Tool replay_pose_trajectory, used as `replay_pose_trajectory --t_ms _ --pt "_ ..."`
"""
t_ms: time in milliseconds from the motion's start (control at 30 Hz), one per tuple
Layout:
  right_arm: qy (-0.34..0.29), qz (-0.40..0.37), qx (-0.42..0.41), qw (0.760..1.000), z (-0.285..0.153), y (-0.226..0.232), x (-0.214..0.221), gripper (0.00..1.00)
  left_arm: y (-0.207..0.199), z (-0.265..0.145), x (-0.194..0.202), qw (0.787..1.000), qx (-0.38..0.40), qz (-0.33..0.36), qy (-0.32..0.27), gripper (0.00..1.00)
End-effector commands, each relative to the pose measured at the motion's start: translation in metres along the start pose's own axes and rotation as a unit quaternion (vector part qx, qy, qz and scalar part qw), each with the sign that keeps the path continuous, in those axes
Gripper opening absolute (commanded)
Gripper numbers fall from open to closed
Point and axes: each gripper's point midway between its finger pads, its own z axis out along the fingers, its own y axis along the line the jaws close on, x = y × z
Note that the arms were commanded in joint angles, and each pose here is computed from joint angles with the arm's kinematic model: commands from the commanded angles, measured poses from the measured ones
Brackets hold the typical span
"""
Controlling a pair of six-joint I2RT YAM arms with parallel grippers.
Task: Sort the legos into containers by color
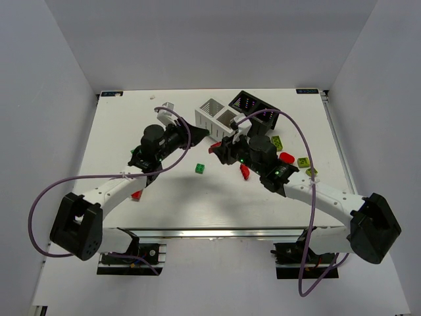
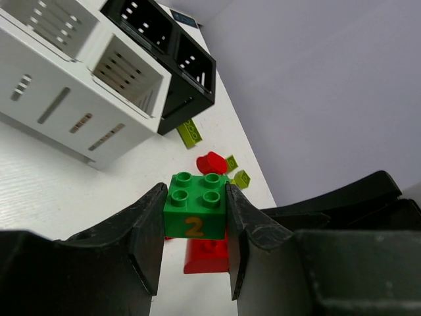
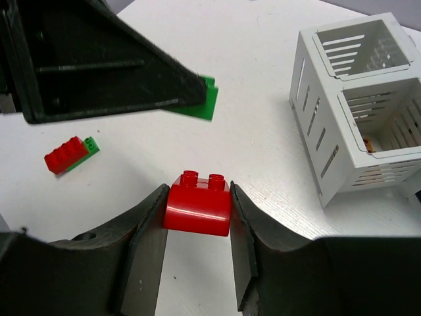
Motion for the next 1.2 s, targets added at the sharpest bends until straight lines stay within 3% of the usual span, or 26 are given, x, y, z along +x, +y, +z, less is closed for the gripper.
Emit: replay_pose_trajectory --t_ms 0,167,333,500,567,600,800,967,1133,1167 --pt "-0.014 -0.012 -0.014 1.0 -0.006 0.003 -0.012 0.0 -0.01 -0.007 -0.022 0.999 0.014 0.015 -0.036 0.0" --pt "-0.017 -0.024 0.015 0.999 -0.01 -0.02 -0.022 0.0 0.002 -0.004 -0.032 0.998 -0.009 0.03 -0.054 0.0" --pt "-0.02 -0.03 -0.022 0.999 -0.029 -0.026 -0.037 0.0 0.032 0.021 -0.041 0.995 -0.082 0.043 -0.047 0.0" --pt "-0.064 -0.065 -0.049 0.995 -0.058 -0.025 -0.064 0.0 0.03 0.057 -0.082 0.988 -0.108 0.079 -0.075 0.0" --pt "-0.08 -0.068 -0.043 0.994 -0.064 -0.028 -0.072 0.0 0.055 0.078 -0.07 0.985 -0.142 0.082 -0.046 0.0" --pt "-0.09 -0.069 -0.037 0.993 -0.069 -0.029 -0.078 0.0 0.046 0.089 -0.084 0.985 -0.136 0.091 -0.053 0.0" --pt "-0.106 -0.07 -0.03 0.991 -0.078 -0.034 -0.085 0.0 0.084 0.138 -0.064 0.982 -0.165 0.088 -0.003 0.0" --pt "-0.107 -0.068 -0.035 0.991 -0.08 -0.034 -0.085 0.0 0.089 0.159 -0.073 0.98 -0.172 0.098 -0.005 0.0" --pt "-0.108 -0.064 -0.034 0.991 -0.081 -0.036 -0.086 0.0 0.107 0.169 -0.061 0.975 -0.191 0.108 0.023 0.1" --pt "-0.108 -0.063 -0.033 0.992 -0.081 -0.037 -0.085 0.0 0.107 0.17 -0.062 0.975 -0.191 0.111 0.023 0.18"
